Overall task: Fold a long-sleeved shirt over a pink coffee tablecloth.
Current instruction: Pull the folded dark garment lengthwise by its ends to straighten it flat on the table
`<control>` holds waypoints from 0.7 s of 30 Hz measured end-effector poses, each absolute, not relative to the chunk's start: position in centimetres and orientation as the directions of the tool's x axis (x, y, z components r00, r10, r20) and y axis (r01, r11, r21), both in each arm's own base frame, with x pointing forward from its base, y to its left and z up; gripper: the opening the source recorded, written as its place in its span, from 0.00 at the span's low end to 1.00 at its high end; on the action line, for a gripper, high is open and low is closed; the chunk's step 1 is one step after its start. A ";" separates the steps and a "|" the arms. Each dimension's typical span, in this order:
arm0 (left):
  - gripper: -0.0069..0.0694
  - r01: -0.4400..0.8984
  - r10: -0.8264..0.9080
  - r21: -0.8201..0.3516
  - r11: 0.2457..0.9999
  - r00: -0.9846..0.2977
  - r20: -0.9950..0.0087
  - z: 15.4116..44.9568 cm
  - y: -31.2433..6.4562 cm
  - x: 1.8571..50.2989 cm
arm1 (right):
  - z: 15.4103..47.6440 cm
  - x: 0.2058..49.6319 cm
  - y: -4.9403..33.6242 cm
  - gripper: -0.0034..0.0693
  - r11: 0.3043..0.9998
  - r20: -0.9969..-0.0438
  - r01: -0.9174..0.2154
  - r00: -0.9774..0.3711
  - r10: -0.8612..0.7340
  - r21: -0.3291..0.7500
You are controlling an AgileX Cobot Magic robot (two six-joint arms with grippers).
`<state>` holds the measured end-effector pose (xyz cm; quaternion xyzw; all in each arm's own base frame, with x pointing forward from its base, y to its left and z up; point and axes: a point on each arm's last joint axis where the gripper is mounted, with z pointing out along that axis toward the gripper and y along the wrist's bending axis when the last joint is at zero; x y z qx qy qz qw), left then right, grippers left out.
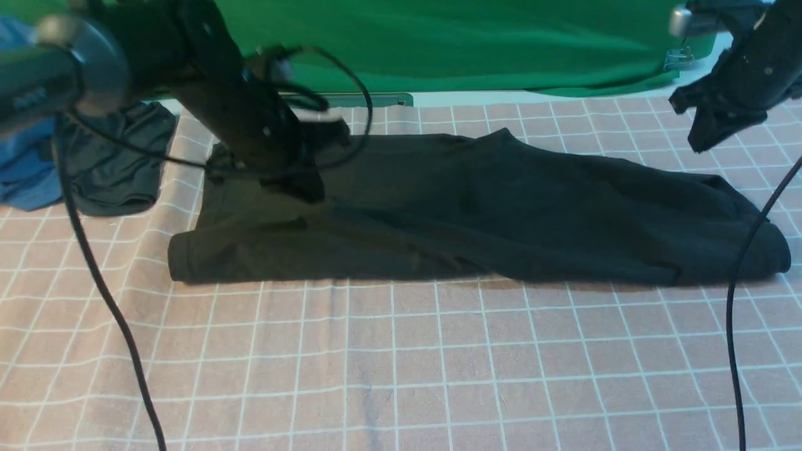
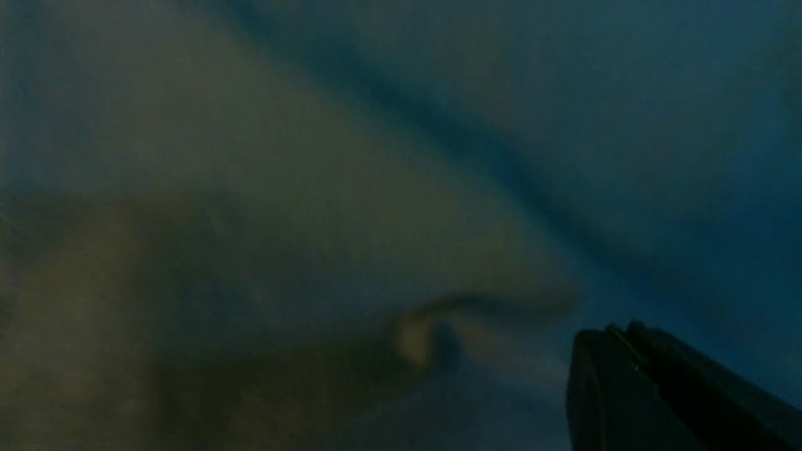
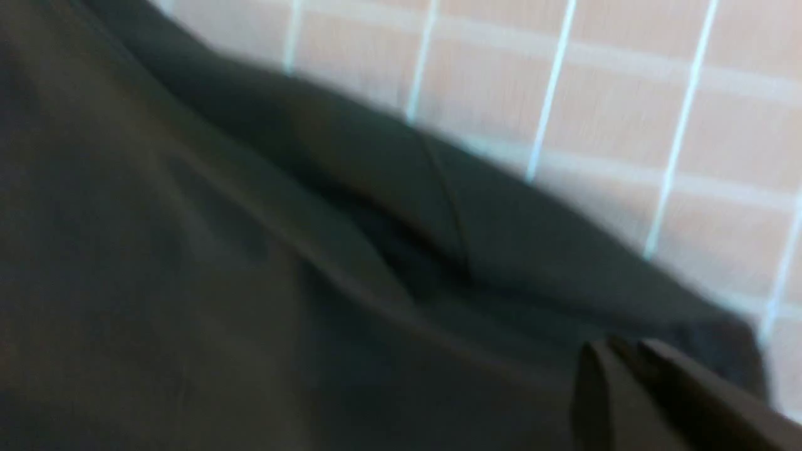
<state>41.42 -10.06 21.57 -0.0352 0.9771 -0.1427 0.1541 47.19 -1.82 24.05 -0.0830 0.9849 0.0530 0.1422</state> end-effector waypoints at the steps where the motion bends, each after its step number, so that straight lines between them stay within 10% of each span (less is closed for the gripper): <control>1: 0.10 -0.020 -0.096 -0.277 0.961 -0.960 -0.263 20.1 -10.6 41.1 | 23.5 47.0 -1.8 0.37 0.974 -0.272 -0.207 -0.946 -0.176 0.087; 6: 0.11 -0.028 -0.088 -0.258 0.966 -0.970 -0.225 17.7 -10.8 40.8 | 22.3 46.8 -0.6 0.66 0.938 -0.252 -0.336 -0.918 -0.307 0.080; 12: 0.11 -0.027 -0.087 -0.254 0.967 -0.970 -0.226 17.5 -10.8 40.8 | 20.4 48.0 0.9 0.69 0.923 -0.295 -0.380 -0.890 -0.348 0.058; 16: 0.11 -0.027 -0.086 -0.253 0.967 -0.970 -0.226 17.5 -10.8 40.8 | 18.3 48.4 1.9 0.60 0.895 -0.273 -0.443 -0.868 -0.414 0.052; 21: 0.11 -0.026 -0.085 -0.251 0.968 -0.970 -0.227 17.5 -10.7 40.8 | 18.3 48.5 2.3 0.15 0.895 -0.277 -0.444 -0.867 -0.414 0.053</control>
